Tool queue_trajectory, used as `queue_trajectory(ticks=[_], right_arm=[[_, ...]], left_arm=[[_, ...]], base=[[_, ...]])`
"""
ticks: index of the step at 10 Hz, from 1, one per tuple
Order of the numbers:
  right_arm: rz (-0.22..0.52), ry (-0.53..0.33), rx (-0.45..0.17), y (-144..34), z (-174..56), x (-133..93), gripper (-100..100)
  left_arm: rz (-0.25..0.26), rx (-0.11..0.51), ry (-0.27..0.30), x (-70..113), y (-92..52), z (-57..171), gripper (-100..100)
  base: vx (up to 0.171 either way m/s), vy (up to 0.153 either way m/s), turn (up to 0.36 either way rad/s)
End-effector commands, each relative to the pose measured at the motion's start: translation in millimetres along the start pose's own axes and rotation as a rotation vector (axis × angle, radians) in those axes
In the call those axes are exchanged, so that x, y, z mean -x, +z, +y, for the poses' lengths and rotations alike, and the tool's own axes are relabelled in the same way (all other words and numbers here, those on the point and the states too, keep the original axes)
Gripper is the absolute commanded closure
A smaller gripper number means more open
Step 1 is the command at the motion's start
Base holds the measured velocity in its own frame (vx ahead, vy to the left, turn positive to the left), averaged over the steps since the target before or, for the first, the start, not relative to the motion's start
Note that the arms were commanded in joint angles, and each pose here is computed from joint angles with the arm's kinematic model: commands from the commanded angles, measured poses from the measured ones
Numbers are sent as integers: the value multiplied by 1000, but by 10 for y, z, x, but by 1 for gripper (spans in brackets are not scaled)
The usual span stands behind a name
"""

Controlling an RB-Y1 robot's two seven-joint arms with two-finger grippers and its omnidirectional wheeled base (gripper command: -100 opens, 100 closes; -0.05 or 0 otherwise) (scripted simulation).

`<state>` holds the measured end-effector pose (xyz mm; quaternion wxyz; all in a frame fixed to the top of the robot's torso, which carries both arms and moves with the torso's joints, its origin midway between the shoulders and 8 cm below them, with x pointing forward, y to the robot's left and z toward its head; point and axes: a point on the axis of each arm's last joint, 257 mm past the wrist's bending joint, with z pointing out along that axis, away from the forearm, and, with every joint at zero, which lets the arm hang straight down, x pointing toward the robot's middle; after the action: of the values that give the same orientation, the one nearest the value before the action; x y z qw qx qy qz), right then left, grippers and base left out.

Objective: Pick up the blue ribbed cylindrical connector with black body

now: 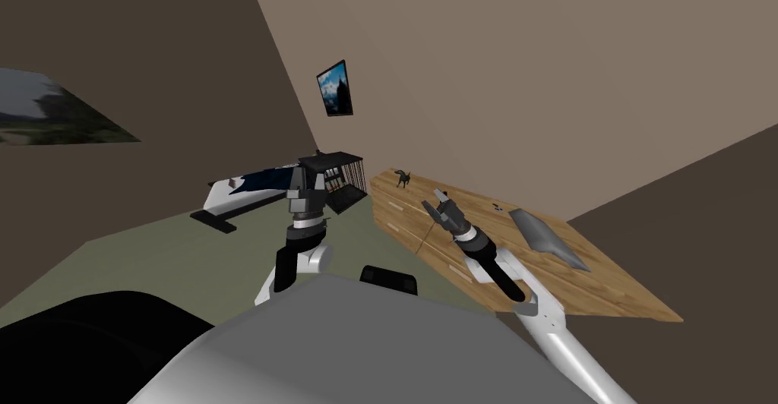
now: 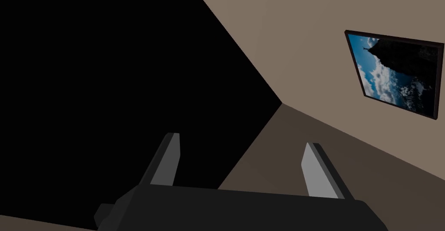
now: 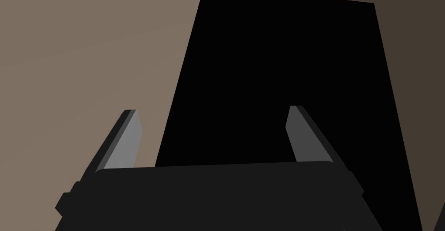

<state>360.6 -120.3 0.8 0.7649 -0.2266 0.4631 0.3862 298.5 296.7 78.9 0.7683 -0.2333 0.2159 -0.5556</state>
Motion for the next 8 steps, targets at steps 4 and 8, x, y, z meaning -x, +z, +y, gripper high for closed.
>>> queue_trajectory(ticks=[4,8], right_arm=[[186,-172,120,-137,58,-540,-100],[347,-316,231,-384,38,-981,-100]], left_arm=[[0,0,0,0,0,0,0],[0,0,0,0,0,0,0]], base=[[-29,-21,108],[-11,-14,136]])
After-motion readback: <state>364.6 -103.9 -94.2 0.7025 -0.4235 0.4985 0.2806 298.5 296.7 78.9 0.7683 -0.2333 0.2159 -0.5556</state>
